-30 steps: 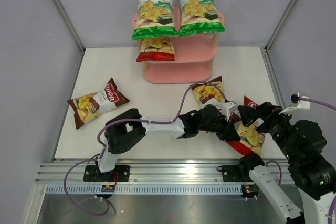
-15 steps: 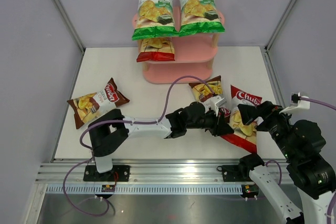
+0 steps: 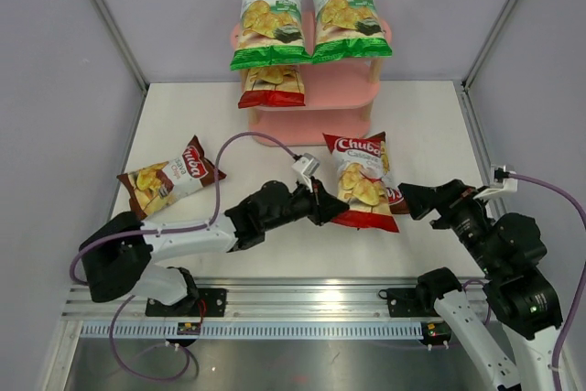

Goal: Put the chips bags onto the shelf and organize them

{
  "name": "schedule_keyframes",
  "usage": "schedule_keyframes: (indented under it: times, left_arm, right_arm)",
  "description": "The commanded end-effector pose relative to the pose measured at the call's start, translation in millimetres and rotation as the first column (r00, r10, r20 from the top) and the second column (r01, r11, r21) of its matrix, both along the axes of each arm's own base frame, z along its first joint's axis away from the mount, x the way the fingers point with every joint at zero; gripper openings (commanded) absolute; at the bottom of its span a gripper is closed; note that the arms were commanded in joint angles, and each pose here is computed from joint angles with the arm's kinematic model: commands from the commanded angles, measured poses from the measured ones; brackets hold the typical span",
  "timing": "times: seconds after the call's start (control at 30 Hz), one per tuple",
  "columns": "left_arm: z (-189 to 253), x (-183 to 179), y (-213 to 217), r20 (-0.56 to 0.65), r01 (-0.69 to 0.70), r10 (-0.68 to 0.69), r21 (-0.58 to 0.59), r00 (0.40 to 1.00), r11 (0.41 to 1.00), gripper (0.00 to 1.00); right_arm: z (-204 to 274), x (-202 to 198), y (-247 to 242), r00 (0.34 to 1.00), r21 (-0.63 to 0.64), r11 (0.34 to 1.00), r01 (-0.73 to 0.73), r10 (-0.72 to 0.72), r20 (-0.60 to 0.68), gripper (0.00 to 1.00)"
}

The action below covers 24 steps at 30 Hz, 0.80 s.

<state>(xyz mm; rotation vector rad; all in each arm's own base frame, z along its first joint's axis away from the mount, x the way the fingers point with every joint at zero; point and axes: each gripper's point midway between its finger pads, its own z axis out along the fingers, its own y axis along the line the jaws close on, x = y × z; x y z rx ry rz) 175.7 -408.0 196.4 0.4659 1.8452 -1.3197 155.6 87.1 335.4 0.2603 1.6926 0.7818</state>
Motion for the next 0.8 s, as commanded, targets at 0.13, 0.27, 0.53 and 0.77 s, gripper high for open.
schedule_keyframes:
  times: [0.13, 0.27, 0.53, 0.77]
  left_arm:
    - [59, 16, 66, 0.097, -0.187, 0.207, -0.187, 0.974, 0.964, 0.00]
    - [68, 15, 101, 0.105, -0.274, 0.302, -0.225, 0.947, 0.935, 0.00]
    - [93, 12, 143, 0.110, -0.361, 0.413, -0.319, 0.904, 0.876, 0.00]
    - [108, 7, 140, 0.125, -0.318, 0.391, -0.386, 0.912, 0.866, 0.00]
  right_arm:
    - [-15, 20, 55, 0.969, 0.292, 0.943, -0.160, 0.207, -0.138, 0.99]
    - [-34, 20, 77, 0.927, 0.529, 0.829, -0.183, 0.324, -0.187, 0.99]
    - [-71, 14, 106, 0.819, 0.701, 0.670, -0.245, 0.529, -0.219, 0.99]
    - [-69, 18, 115, 0.797, 0.738, 0.607, -0.295, 0.582, -0.161, 0.99]
